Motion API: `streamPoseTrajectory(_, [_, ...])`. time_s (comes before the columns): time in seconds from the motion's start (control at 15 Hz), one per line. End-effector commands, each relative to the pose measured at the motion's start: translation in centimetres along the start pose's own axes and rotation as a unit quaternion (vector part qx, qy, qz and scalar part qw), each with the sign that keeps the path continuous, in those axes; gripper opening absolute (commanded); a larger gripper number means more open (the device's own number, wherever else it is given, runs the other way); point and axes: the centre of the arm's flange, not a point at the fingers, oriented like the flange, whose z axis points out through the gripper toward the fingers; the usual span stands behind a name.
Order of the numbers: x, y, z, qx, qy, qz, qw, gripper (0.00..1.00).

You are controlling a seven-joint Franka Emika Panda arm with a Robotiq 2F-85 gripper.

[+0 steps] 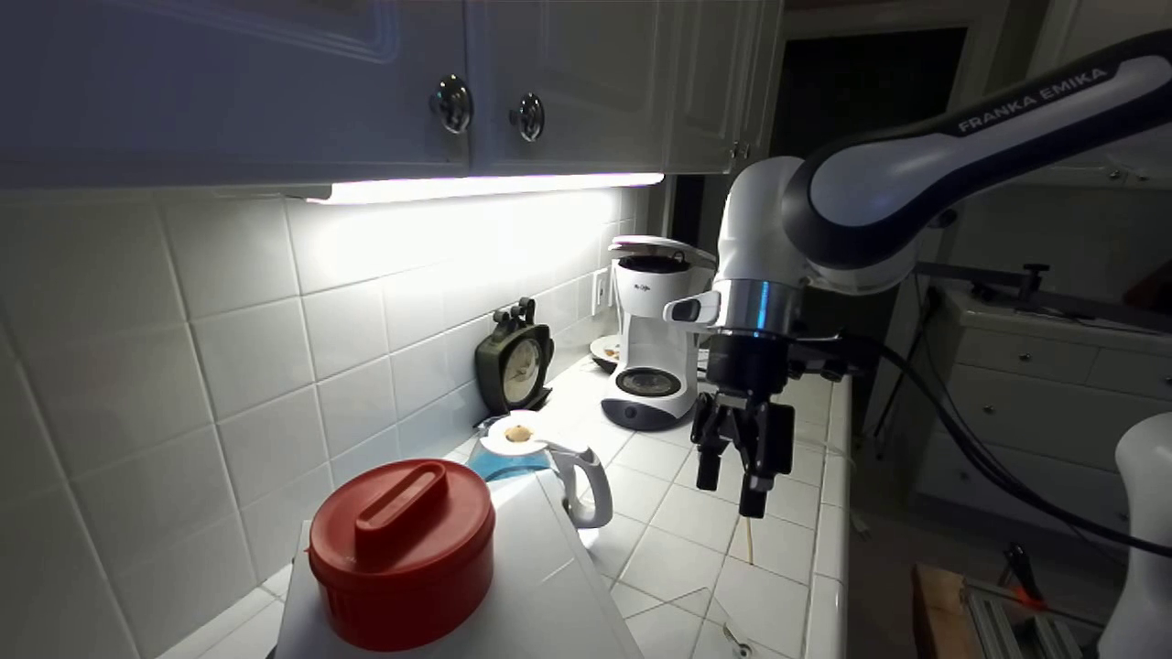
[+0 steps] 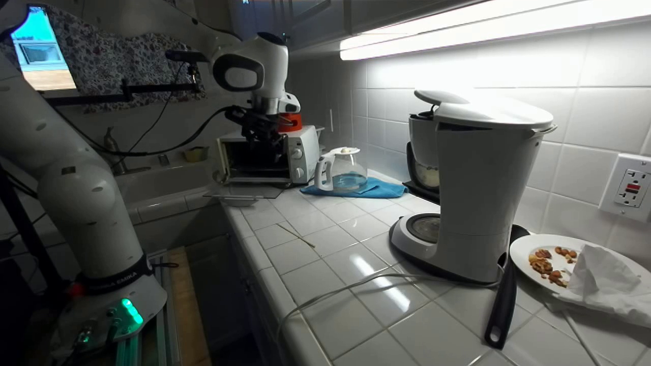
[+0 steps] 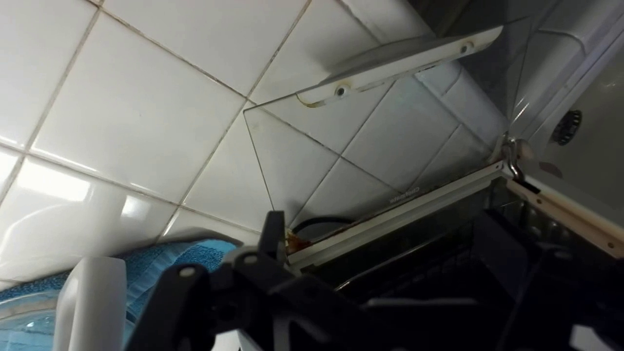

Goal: Close the oven door.

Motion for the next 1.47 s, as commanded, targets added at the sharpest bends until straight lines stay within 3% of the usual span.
streamPoseTrajectory(0.0, [-0.3, 0.7, 0.7, 0.015, 0.017, 0.0, 0.9997, 1.0])
streamPoseTrajectory(0.8, [-1.8, 3.5, 4.3, 0.055, 0.045, -0.009, 0.9974, 1.0])
streamPoseTrajectory(1.4, [-3.4, 6.2, 6.8, 0.059, 0.051, 0.003, 0.9969, 1.0])
